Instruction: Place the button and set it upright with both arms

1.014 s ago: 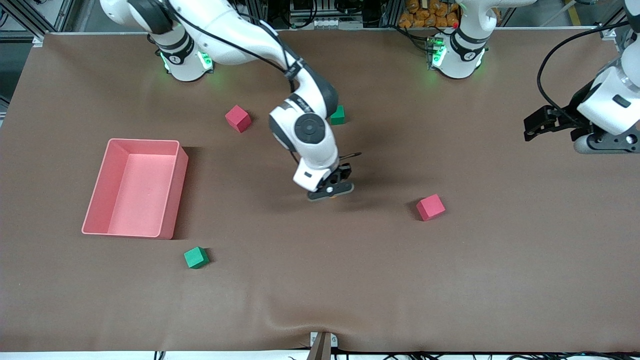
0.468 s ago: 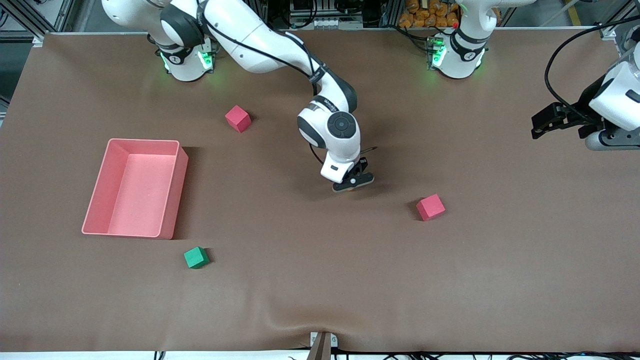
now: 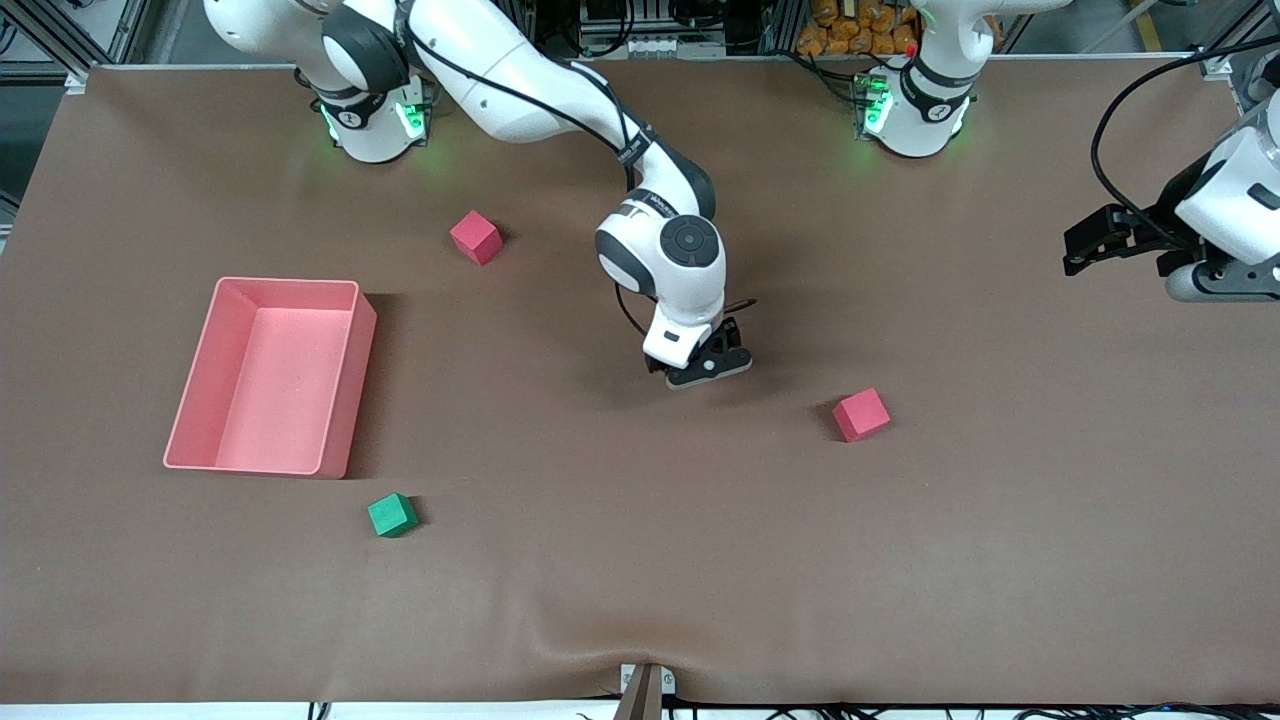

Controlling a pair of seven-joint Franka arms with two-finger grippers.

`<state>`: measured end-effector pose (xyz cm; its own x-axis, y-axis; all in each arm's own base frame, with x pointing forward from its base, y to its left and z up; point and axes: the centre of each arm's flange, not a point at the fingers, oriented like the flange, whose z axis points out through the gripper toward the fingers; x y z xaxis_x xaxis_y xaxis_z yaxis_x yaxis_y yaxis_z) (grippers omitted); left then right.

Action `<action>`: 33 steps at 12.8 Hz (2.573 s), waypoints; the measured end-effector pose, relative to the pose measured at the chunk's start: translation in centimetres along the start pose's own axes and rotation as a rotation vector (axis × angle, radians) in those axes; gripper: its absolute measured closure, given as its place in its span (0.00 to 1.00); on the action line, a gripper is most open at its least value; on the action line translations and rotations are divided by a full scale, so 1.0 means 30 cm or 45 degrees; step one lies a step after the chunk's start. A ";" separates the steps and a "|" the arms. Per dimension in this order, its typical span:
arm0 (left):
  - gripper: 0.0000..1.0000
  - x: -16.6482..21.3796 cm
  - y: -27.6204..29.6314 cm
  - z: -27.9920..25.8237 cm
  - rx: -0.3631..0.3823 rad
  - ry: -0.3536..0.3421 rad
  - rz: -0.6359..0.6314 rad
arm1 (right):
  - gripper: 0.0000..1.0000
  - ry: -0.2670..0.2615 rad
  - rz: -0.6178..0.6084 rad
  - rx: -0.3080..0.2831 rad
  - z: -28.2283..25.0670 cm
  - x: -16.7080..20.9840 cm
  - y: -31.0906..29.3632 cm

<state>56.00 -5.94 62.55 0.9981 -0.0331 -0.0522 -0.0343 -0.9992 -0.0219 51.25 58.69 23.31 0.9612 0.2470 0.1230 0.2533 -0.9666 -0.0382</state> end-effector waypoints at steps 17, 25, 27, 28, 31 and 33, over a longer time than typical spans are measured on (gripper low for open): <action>0.00 0.001 0.025 -0.002 -0.040 0.006 0.014 | 0.00 -0.121 0.183 -0.073 -0.716 0.176 1.038; 0.00 0.039 0.072 0.097 -0.039 -0.070 0.044 | 0.00 -0.095 0.071 -0.085 -1.182 -0.028 1.695; 0.00 0.064 0.167 0.153 -0.037 -0.092 0.104 | 0.00 -0.101 0.119 -0.078 -1.313 -0.113 1.756; 0.00 0.070 0.245 0.175 -0.034 -0.088 0.136 | 0.00 -0.104 0.133 -0.075 -1.368 -0.156 1.795; 0.00 0.072 0.421 0.249 -0.013 -0.123 0.045 | 0.00 -0.110 0.097 -0.067 -1.477 -0.254 1.892; 0.00 0.074 0.568 0.343 0.018 -0.174 -0.086 | 0.00 -0.152 0.096 -0.055 -1.507 -0.290 1.900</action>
<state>57.09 -22.80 51.79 0.9818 0.0385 -0.1858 0.0308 -0.9986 -0.0439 52.36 -1.61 64.91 0.9841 0.1775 0.0022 0.1775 -0.9841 0.0006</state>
